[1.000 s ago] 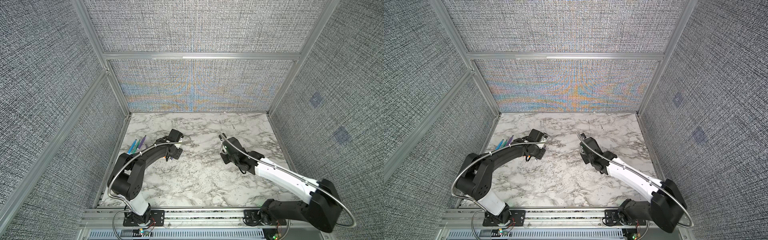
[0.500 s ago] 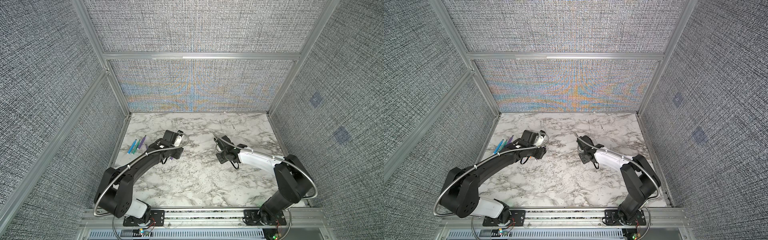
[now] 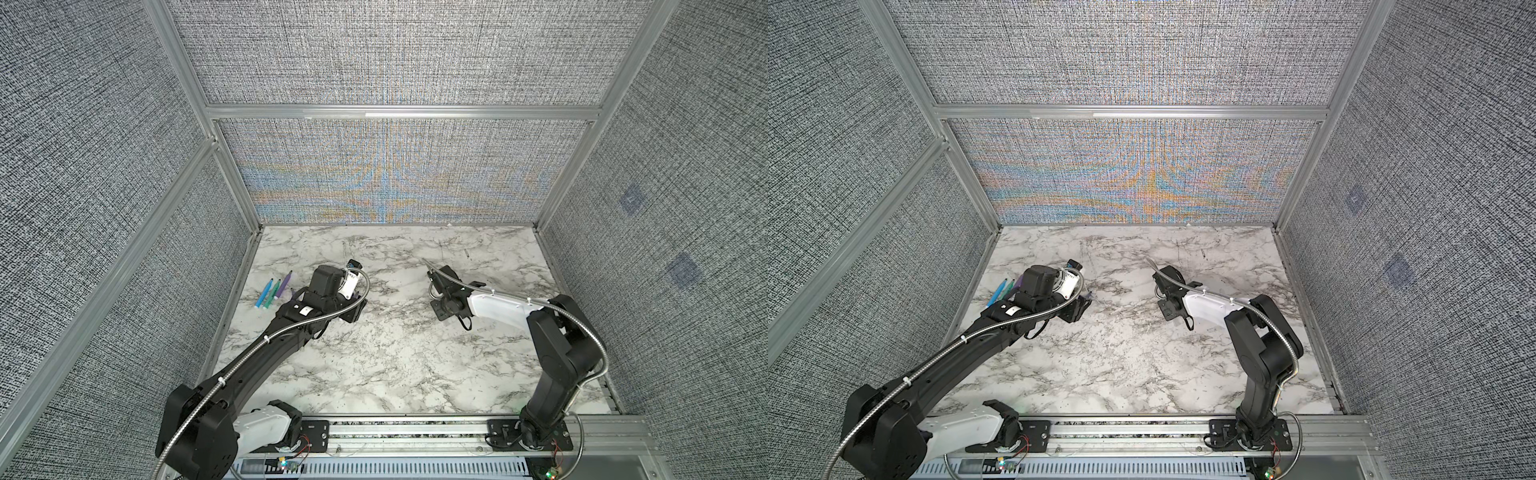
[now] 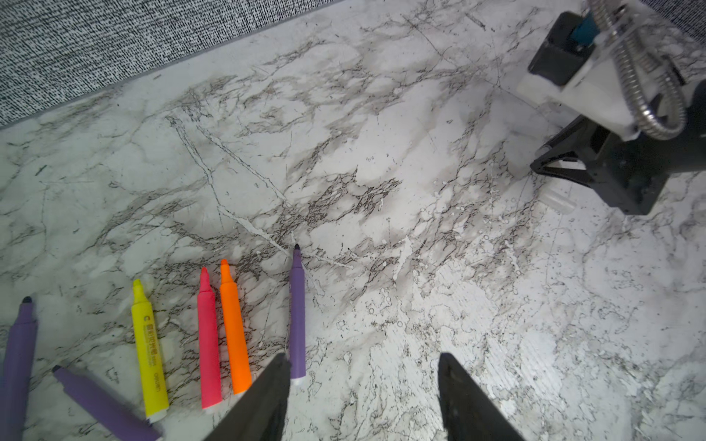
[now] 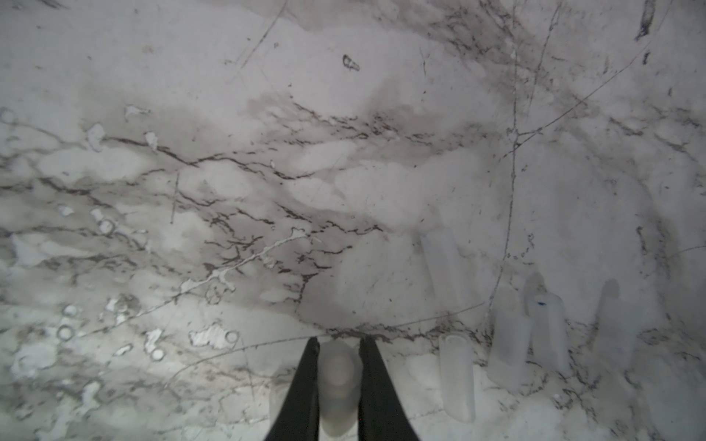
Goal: Remove pen caps from pens
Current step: Place the pen cap at the center of the table.
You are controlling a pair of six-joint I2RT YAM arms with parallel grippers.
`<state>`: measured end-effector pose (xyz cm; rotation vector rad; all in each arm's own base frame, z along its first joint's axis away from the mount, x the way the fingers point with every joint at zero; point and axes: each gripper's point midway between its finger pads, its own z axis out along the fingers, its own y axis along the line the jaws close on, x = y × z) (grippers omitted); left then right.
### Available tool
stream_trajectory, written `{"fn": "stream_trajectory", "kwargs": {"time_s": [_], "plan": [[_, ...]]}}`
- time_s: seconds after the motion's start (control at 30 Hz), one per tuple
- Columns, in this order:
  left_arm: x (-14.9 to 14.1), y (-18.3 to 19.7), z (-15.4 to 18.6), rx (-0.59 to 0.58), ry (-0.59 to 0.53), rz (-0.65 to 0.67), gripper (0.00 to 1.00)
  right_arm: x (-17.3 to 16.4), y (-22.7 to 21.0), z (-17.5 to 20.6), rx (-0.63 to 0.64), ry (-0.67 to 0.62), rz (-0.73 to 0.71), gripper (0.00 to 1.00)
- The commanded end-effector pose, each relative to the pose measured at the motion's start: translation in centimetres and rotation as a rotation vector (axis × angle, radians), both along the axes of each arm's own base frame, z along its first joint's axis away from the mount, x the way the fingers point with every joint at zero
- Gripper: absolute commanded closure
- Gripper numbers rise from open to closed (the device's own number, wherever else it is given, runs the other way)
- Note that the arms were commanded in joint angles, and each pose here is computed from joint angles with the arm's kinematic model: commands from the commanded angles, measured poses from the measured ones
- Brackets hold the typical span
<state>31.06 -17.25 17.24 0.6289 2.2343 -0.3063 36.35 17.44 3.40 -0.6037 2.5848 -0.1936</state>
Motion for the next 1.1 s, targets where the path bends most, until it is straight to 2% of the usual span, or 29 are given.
{"fn": "stream_trajectory", "kwargs": {"time_s": [0.0,0.33,0.9,0.97,1.07], "plan": [[0.3,-0.4,1.0,-0.038,-0.035,-0.002,0.38,0.9,0.2,0.1,-0.002,-0.025,-0.001,1.0],[0.1,-0.6,1.2,-0.059,-0.049,-0.014,0.37,1.6,0.3,-0.5,-0.02,-0.018,-0.003,0.99],[-0.2,0.0,2.6,-0.093,-0.123,0.01,0.3,1.4,0.2,-0.2,-0.016,-0.023,0.004,0.71],[-0.2,0.0,2.6,-0.097,-0.131,0.013,0.29,1.4,0.3,0.1,-0.008,-0.03,0.007,0.65],[0.2,0.7,3.3,-0.107,-0.176,0.054,0.28,1.4,0.6,0.9,0.002,-0.05,0.013,0.44]]}}
